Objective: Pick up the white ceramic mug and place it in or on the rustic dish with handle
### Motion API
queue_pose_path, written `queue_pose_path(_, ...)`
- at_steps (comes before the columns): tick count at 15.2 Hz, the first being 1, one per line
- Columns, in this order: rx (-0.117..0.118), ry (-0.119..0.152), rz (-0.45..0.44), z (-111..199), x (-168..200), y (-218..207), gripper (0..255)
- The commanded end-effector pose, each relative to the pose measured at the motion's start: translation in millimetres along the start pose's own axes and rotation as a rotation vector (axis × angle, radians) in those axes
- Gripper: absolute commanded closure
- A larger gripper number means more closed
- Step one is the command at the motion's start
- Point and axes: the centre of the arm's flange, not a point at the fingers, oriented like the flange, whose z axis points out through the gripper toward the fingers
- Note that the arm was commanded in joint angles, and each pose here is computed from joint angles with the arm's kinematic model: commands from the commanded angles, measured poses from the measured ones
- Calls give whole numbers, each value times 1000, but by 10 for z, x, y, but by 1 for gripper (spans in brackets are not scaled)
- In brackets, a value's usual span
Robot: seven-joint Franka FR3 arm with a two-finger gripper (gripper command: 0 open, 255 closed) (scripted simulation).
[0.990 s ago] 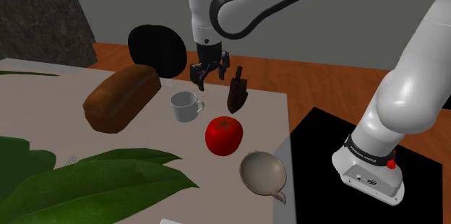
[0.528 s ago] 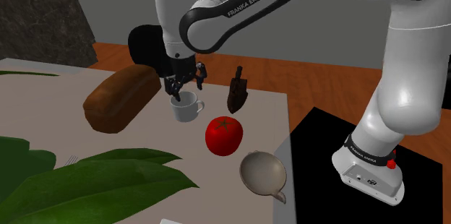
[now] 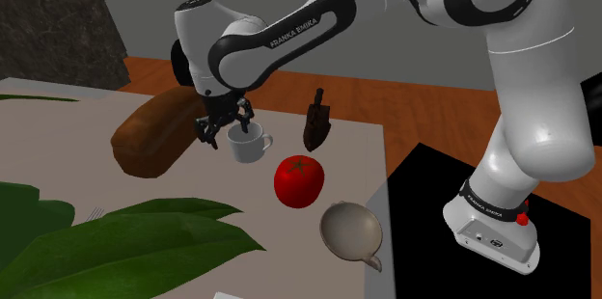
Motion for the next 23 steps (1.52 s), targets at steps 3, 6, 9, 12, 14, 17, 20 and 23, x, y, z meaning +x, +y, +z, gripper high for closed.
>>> queue_pose_path(3,0,1,0,222,23,-9,0)
queue_pose_path(6,0,1,0,305,23,-9,0)
queue_pose_path(9,0,1,0,305,23,-9,0)
queue_pose_path(12,0,1,0,305,23,-9,0)
queue_pose_path(14,0,1,0,305,23,-9,255)
queue_pose_path(17,0,1,0,305,23,-9,255)
queue_pose_path(20,0,1,0,305,23,-9,255)
queue_pose_path(23,0,1,0,253,25,-6,255)
